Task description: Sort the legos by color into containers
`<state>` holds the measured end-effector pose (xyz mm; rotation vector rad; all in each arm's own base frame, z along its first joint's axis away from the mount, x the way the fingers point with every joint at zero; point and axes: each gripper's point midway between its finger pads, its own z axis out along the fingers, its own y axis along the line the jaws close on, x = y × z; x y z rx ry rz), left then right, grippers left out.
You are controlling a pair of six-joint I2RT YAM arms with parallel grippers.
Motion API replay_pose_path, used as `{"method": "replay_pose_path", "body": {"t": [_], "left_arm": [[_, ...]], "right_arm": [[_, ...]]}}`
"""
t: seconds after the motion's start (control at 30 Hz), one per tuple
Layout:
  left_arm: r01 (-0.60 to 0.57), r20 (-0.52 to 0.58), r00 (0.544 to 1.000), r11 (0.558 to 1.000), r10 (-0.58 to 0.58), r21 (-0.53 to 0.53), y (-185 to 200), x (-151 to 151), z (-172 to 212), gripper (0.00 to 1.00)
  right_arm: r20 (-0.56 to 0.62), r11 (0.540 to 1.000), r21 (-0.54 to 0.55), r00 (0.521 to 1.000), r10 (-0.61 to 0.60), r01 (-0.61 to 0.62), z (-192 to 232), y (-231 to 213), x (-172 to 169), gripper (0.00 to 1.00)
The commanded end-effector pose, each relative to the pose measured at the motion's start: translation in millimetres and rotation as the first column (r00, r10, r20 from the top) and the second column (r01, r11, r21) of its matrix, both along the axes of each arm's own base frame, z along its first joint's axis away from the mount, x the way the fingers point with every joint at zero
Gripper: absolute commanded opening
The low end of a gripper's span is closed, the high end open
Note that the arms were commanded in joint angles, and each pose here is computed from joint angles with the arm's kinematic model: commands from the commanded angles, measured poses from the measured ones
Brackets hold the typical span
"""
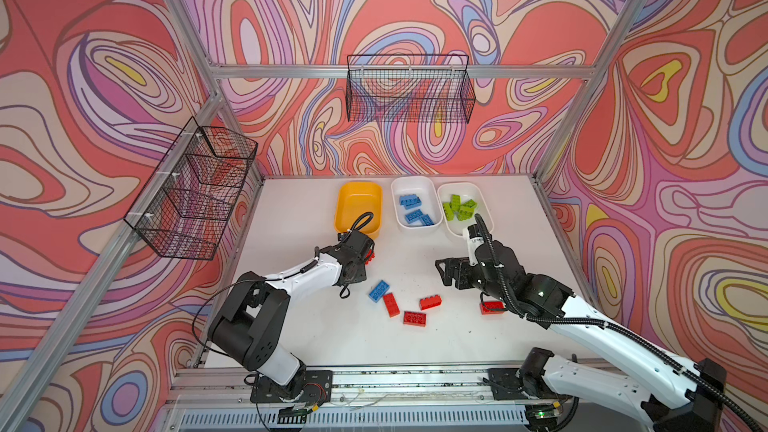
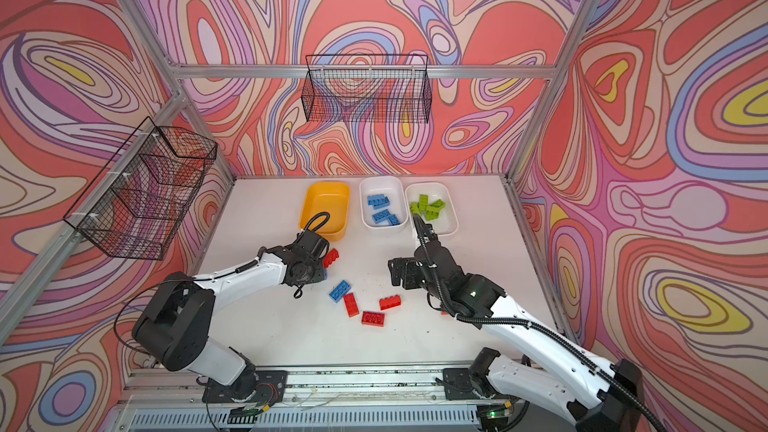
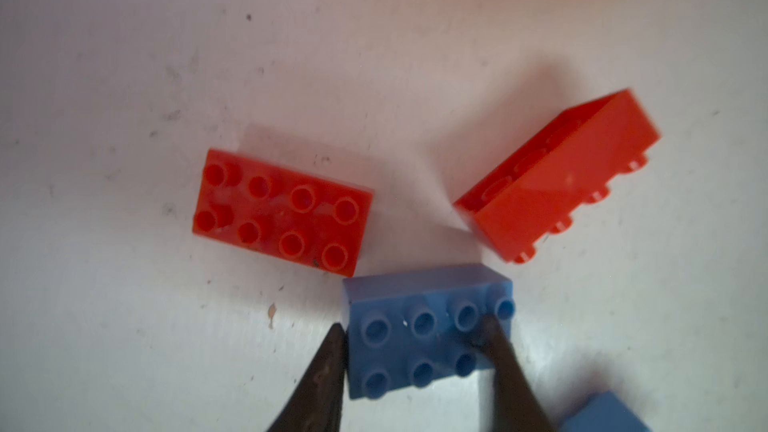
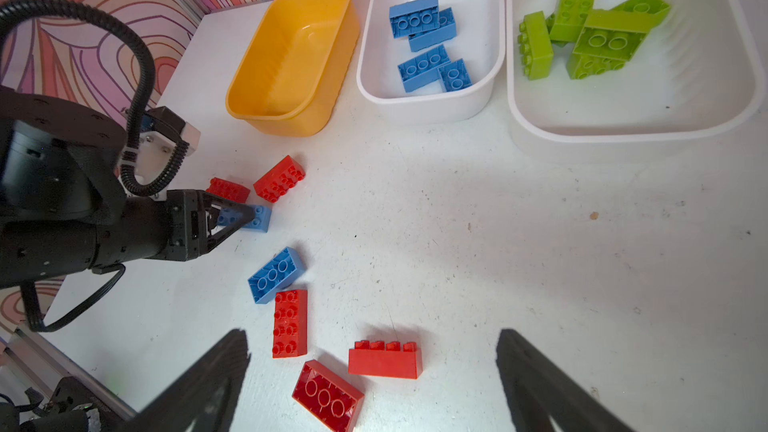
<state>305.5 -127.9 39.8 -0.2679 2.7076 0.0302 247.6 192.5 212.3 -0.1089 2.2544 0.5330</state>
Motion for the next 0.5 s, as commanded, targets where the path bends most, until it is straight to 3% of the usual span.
{"method": "replay_pose_path", "body": {"t": [0.0,0.1,0.3,0.47], "left_arm": [[0.028,-0.144,0.989,0.997,-0.017,0.077,11.7,-25.2,-33.4,0.47],[0.041,-0.16,0.987,0.996,-0.028,0.082,10.6,-25.1,-36.5,0.55],[0.044,-0.157,0.987,0.996,-0.03,0.083,10.2,-23.6,-35.5,0.57],[0.035,-0.122,0.992,0.998,-0.028,0.057,6.2,-20.1,-22.6,0.66]], "right_arm": [[0.004,1.0,-0.01,1.0,-0.024,0.024,1.3,-6.9,-2.3,0.98],[0.005,0.999,-0.014,1.0,-0.03,0.03,1.3,-8.7,-2.4,0.98],[0.003,0.999,-0.017,0.999,-0.035,0.035,-1.8,-9.9,-2.5,0.98],[0.002,0.999,-0.029,0.999,-0.037,0.037,-4.7,-11.1,-2.5,0.98]]}}
